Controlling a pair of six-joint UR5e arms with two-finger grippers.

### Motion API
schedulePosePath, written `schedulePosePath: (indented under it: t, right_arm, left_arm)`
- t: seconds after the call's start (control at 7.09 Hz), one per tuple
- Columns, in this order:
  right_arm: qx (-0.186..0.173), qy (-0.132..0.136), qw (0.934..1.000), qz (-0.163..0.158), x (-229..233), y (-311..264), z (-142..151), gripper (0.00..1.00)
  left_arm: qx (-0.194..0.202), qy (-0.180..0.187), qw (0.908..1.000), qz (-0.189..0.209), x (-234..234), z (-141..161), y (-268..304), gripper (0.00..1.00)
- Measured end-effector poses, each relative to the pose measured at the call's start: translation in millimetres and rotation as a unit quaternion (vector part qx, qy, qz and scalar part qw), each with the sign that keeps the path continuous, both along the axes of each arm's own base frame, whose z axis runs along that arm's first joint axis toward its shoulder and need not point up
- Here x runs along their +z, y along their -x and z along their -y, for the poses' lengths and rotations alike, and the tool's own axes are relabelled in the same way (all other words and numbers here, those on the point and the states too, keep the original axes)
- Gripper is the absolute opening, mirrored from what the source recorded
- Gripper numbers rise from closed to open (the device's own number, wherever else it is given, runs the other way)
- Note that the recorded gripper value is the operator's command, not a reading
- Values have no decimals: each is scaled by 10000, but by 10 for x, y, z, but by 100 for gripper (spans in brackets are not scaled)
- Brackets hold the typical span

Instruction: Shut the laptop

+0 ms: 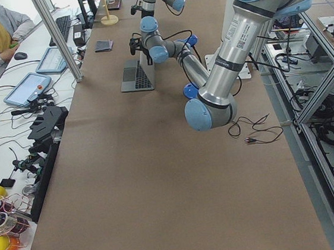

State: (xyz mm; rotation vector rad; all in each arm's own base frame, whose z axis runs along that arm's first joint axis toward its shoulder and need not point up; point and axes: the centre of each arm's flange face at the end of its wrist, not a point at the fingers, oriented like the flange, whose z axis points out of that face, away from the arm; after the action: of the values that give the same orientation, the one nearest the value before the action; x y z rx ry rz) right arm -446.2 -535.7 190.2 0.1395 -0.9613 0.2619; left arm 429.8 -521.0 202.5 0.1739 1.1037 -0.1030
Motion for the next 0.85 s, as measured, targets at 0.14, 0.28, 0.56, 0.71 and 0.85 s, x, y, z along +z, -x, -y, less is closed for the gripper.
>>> schedulePosePath:
  t: [0.14, 0.28, 0.56, 0.71, 0.85]
  right_arm:
    - [15, 38, 10000, -15, 62, 124, 205, 0]
    - [25, 77, 10000, -21, 163, 248, 403, 0]
    - [12, 174, 9998, -76, 219, 464, 704, 0]
    - [-8, 200, 9997, -128, 269, 567, 814, 0]
    - [-27, 201, 9997, -157, 386, 674, 922, 0]
  left_arm:
    - [-92, 12, 9999, 47, 83, 179, -65, 0]
    - [-186, 23, 9998, 90, 158, 359, -128, 0]
    - [-394, 4, 9991, 164, 344, 746, -309, 0]
    - [-533, -37, 9983, 229, 453, 918, -419, 0]
    - [-636, -57, 9975, 296, 569, 1060, -523, 0]
